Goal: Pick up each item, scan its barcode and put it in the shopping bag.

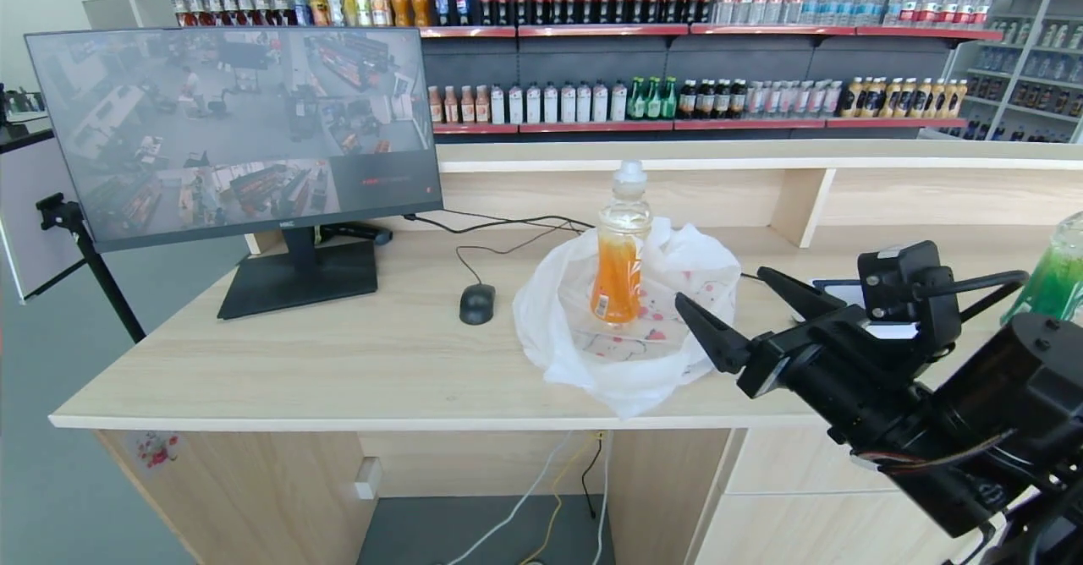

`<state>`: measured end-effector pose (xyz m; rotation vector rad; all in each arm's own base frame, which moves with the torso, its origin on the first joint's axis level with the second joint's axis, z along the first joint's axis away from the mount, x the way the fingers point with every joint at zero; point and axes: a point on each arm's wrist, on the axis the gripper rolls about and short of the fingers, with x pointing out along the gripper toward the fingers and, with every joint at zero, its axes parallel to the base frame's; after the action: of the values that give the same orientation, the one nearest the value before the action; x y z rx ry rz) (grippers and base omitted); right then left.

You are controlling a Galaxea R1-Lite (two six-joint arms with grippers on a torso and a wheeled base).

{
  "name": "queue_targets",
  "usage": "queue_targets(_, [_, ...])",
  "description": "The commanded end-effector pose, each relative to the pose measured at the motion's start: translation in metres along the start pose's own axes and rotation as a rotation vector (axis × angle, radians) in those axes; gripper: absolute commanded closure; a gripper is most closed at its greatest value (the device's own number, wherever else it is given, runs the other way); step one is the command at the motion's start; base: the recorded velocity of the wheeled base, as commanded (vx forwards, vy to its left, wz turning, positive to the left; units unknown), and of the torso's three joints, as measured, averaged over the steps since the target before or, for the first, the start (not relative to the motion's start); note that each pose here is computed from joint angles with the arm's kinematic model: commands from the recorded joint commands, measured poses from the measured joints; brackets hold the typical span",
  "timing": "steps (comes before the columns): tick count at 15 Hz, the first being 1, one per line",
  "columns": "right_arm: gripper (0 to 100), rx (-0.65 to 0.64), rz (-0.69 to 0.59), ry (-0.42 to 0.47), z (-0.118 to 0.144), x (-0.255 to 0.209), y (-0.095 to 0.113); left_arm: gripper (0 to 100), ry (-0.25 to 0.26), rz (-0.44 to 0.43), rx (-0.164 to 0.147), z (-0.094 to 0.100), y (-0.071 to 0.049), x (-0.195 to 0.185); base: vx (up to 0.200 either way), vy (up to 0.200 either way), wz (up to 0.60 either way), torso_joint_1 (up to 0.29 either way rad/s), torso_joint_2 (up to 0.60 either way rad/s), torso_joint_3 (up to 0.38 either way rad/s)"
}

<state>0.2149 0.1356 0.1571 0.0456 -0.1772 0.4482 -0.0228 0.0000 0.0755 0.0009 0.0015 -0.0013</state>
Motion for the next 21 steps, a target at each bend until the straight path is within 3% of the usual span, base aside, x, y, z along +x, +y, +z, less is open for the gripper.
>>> queue_targets(1, [0, 0.000, -0.002, -0.009, 0.002, -0.001, -0.001, 0, -0.001, 0.001, -0.001, 0.000, 0.000, 0.000, 0.000, 0.000, 0.00, 0.000, 0.00, 0.000])
queue_targets(5, [0, -0.011, -0.047, 0.020, -0.008, 0.009, -0.011, 0, -0.001, 0.000, -0.001, 0.000, 0.000, 0.000, 0.000, 0.000, 0.00, 0.000, 0.00, 0.000])
queue_targets(15, [0, -0.017, -0.113, 0.074, -0.019, 0.001, -0.029, 0, 0.000, 0.003, -0.005, 0.000, 0.000, 0.000, 0.000, -0.200, 0.00, 0.004, 0.00, 0.002])
queue_targets(19, [0, 0.017, -0.134, 0.047, -0.017, 0.013, -0.034, 0, 0.000, 0.003, -0.012, 0.000, 0.000, 0.000, 0.000, -0.200, 0.00, 0.004, 0.00, 0.002])
queue_targets(21, [0, 0.012, -0.131, 0.084, -0.027, 0.014, -0.033, 0, 0.000, 0.003, -0.012, 0.000, 0.000, 0.000, 0.000, -0.200, 0.00, 0.002, 0.00, 0.000])
